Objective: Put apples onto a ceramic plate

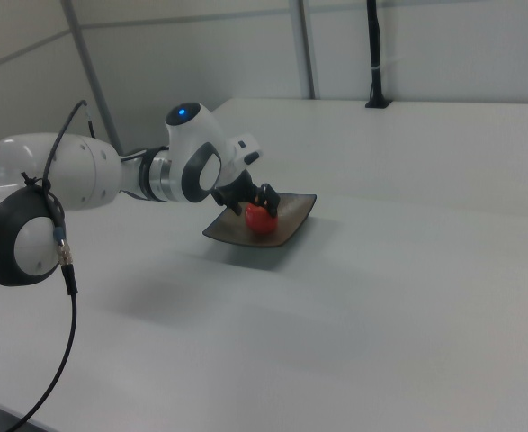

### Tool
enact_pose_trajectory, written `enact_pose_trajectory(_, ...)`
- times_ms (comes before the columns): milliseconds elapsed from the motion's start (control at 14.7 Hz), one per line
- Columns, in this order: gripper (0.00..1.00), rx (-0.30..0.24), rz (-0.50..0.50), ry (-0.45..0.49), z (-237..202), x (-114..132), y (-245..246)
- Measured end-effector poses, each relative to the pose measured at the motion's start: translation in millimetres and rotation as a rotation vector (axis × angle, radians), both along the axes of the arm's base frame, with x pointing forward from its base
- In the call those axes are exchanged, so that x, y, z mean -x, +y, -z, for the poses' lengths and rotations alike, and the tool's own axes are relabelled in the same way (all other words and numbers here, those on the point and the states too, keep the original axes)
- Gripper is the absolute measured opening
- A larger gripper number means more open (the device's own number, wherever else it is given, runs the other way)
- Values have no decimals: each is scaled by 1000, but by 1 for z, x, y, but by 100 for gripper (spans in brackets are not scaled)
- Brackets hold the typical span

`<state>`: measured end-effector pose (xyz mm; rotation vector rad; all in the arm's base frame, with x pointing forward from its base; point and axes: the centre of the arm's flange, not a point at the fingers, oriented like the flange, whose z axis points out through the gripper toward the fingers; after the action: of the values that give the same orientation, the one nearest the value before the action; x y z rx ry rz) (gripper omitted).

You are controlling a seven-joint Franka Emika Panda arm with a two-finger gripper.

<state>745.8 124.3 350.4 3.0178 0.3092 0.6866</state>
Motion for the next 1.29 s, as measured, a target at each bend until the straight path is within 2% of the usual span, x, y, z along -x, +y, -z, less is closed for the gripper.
enact_pose_trajectory(272, 100, -14, 0, -36, -53, 7, 0)
enact_pose_trajectory(545, 100, -17, 18, 69, -138, 42, -9)
enact_pose_trajectory(749, 100, -34, 56, 173, -208, 87, -20)
enact_pose_trajectory(1022, 100, -98, 233, 303, -304, 176, -41)
enact_pose_trajectory(1294, 100, -87, 266, 418, -324, 226, -53)
